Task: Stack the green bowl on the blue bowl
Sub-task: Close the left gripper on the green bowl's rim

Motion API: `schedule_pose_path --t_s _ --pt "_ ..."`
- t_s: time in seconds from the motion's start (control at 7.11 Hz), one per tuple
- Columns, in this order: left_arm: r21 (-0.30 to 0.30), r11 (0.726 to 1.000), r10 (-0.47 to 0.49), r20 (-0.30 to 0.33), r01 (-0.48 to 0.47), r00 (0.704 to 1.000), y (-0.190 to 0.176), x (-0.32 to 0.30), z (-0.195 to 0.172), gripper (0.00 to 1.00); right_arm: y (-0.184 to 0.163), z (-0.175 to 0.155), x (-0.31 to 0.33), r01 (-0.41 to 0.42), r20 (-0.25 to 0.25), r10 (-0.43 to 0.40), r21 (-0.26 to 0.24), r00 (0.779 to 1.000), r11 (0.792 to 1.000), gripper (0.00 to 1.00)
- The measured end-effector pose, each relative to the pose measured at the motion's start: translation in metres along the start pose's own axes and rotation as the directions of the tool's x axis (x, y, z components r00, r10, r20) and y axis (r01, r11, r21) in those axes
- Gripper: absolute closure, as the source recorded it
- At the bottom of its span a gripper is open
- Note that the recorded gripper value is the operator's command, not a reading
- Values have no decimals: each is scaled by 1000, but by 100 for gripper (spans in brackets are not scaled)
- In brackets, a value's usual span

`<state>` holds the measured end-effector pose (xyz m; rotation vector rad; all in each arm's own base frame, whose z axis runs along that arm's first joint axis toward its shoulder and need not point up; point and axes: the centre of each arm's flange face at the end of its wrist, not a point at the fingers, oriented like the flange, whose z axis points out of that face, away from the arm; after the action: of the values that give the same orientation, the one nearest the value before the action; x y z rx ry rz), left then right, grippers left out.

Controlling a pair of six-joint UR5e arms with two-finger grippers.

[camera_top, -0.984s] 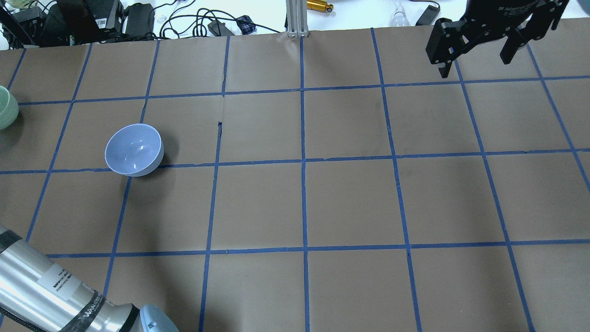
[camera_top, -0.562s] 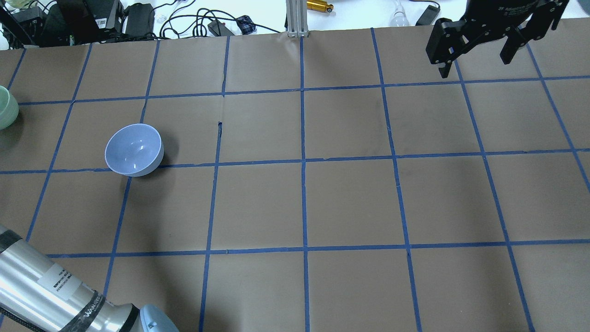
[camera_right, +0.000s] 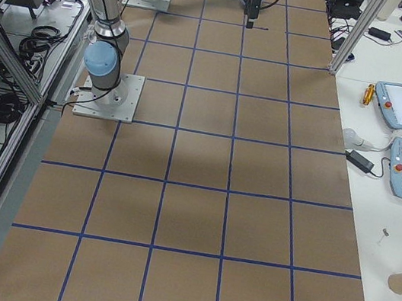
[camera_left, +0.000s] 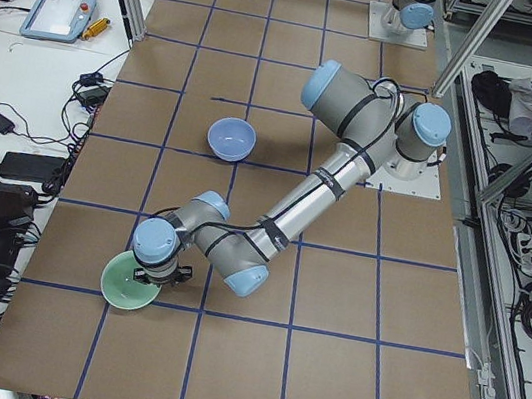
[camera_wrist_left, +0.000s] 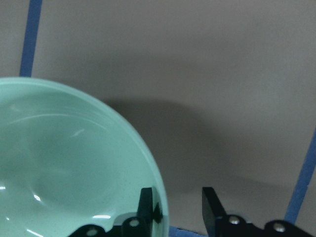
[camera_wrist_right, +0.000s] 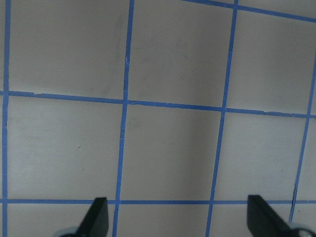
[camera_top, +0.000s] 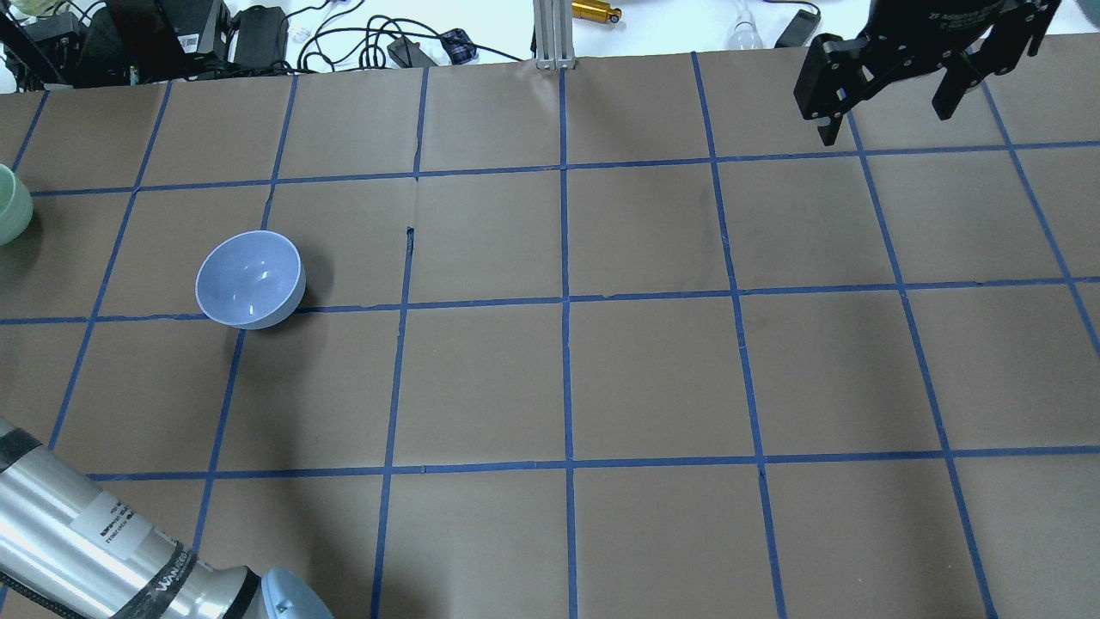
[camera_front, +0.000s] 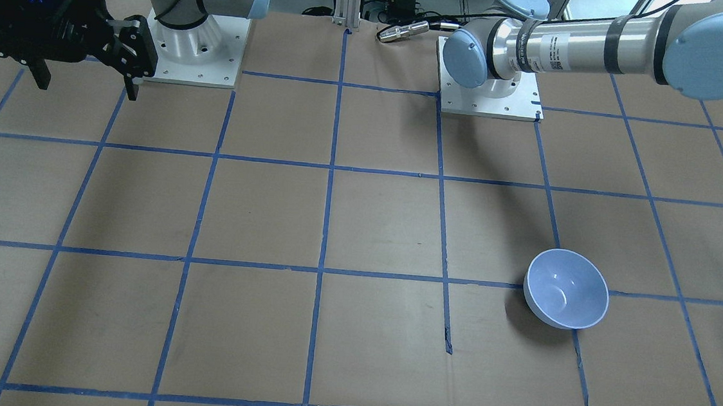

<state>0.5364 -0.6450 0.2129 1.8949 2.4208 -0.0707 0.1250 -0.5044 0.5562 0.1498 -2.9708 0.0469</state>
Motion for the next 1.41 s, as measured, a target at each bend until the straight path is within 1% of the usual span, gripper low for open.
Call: schedule_pose_path --t_s 1.41 --pt "-5 1000 22 10 -22 1000 -4 -3 -6 100 0 0 0 0 0 0 0 1000 1000 0"
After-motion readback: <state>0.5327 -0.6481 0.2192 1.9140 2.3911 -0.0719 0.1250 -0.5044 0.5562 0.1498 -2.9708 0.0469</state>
